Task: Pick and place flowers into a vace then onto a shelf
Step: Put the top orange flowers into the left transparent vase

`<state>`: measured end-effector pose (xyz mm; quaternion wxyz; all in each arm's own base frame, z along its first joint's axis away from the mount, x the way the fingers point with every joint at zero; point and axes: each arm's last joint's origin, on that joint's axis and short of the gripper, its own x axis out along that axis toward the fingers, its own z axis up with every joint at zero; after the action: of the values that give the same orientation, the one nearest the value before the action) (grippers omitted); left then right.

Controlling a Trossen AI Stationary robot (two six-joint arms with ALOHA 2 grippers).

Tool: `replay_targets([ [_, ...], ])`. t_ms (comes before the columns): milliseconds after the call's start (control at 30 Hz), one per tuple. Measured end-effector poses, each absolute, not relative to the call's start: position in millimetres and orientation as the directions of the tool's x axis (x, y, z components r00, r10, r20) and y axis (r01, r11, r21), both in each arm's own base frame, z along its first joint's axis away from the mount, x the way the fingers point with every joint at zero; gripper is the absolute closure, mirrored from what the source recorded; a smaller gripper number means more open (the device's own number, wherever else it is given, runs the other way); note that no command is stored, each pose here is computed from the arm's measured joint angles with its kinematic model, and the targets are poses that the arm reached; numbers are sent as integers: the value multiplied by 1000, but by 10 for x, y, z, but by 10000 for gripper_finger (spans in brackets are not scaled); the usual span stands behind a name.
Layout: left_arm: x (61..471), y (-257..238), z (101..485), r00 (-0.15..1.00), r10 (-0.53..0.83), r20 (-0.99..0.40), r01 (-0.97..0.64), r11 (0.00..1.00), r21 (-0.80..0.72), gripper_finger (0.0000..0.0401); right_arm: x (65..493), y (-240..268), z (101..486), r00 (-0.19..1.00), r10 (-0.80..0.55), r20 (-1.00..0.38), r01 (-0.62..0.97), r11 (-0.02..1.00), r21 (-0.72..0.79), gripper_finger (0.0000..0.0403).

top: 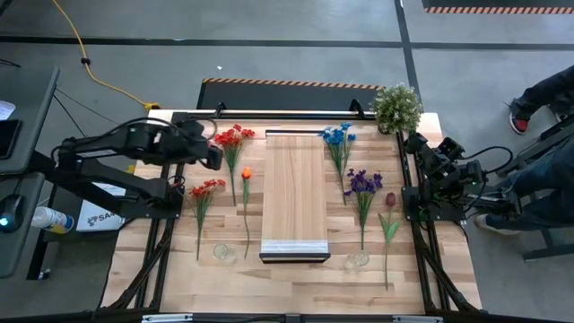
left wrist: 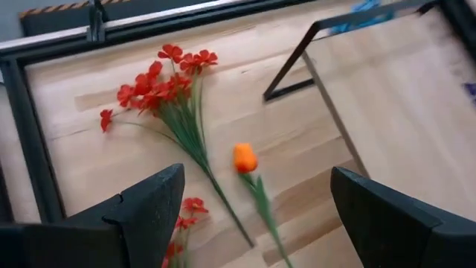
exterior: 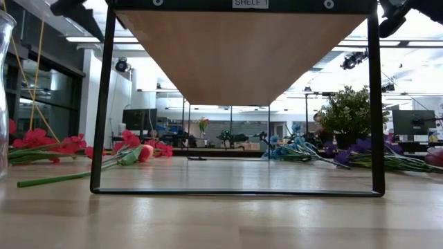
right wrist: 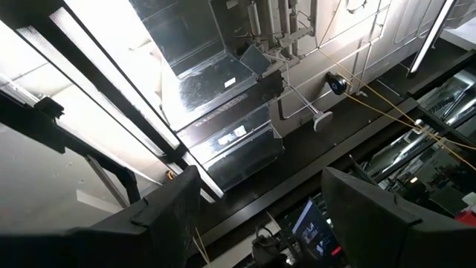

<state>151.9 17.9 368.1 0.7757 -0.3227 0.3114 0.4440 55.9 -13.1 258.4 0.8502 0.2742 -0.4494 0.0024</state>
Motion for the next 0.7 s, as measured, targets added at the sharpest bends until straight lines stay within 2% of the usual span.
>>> replay_targets([
  [233,1762,189,3542,331,497,-802,-921,354,-161,32,559,-131,2584,596,-242,765,-251,849,464,134],
  [467,1805,197,3429,198,519,-832,-959,277,-56,32,559,-131,2584,596,-242,765,-252,849,464,135],
  [700,1817,207,3403,159,549,-821,-968,249,-21,32,559,-131,2584,596,-242,766,-252,849,464,136],
])
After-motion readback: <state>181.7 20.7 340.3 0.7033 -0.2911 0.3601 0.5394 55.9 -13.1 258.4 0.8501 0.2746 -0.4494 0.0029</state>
